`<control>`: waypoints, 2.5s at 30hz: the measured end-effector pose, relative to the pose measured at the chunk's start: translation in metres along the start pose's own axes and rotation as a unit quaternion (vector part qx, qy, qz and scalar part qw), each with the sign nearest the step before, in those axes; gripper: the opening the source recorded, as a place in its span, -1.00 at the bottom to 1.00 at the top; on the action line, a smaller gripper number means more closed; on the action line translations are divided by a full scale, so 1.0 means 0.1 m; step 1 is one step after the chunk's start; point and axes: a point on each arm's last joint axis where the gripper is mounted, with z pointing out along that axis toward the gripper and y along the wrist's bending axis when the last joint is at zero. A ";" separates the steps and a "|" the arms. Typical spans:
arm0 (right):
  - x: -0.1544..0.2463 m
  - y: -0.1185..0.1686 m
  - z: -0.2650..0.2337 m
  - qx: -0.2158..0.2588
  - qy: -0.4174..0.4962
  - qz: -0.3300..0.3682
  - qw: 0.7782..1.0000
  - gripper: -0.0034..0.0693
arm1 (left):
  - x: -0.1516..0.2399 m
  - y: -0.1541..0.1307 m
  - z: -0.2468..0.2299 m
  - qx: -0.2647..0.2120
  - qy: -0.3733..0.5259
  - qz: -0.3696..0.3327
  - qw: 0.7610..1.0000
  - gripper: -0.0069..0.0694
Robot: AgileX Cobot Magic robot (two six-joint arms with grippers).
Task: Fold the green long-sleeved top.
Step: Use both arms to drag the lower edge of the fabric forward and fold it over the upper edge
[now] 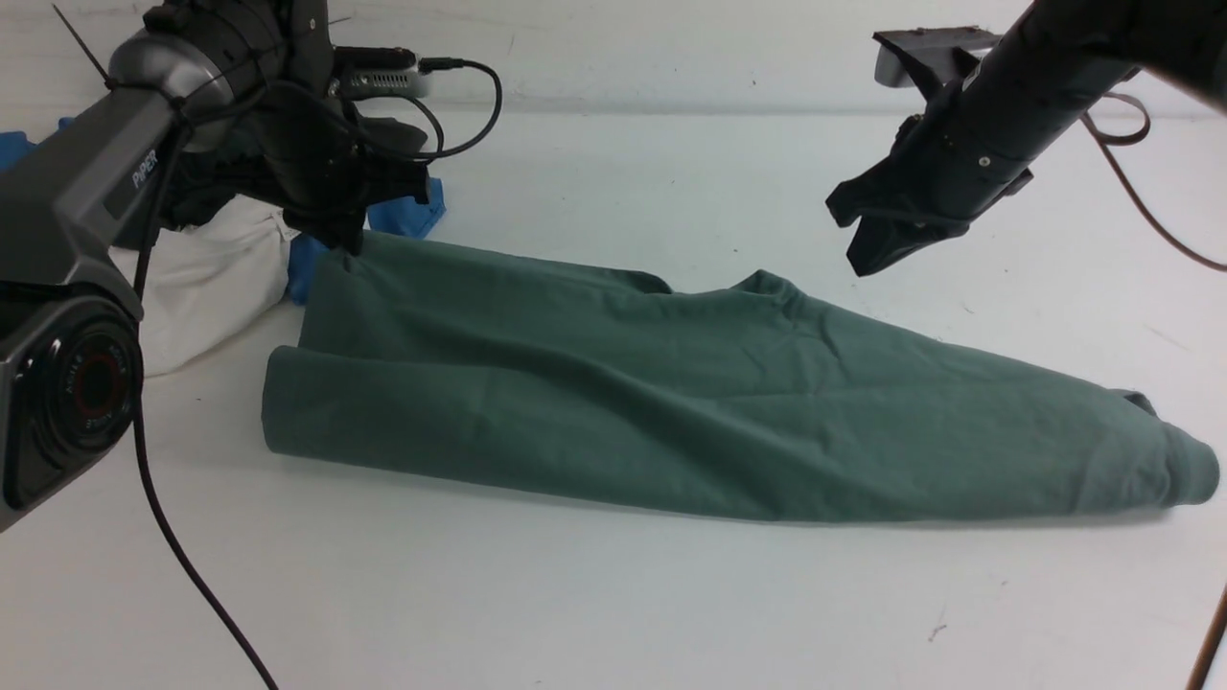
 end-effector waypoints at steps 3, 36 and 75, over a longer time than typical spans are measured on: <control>0.01 -0.01 0.07 -0.007 0.006 0.005 1.000 -0.95 | 0.02 0.01 0.09 -0.007 0.008 0.005 1.000 -0.72; 0.02 0.00 0.15 -0.022 0.015 0.000 1.000 -0.95 | 0.04 -0.05 0.30 -0.015 0.008 0.041 0.999 -0.83; -0.10 -0.25 1.22 0.019 -0.088 -0.014 0.996 -0.42 | -0.24 -0.02 -0.02 -0.010 -0.138 0.012 0.990 -0.83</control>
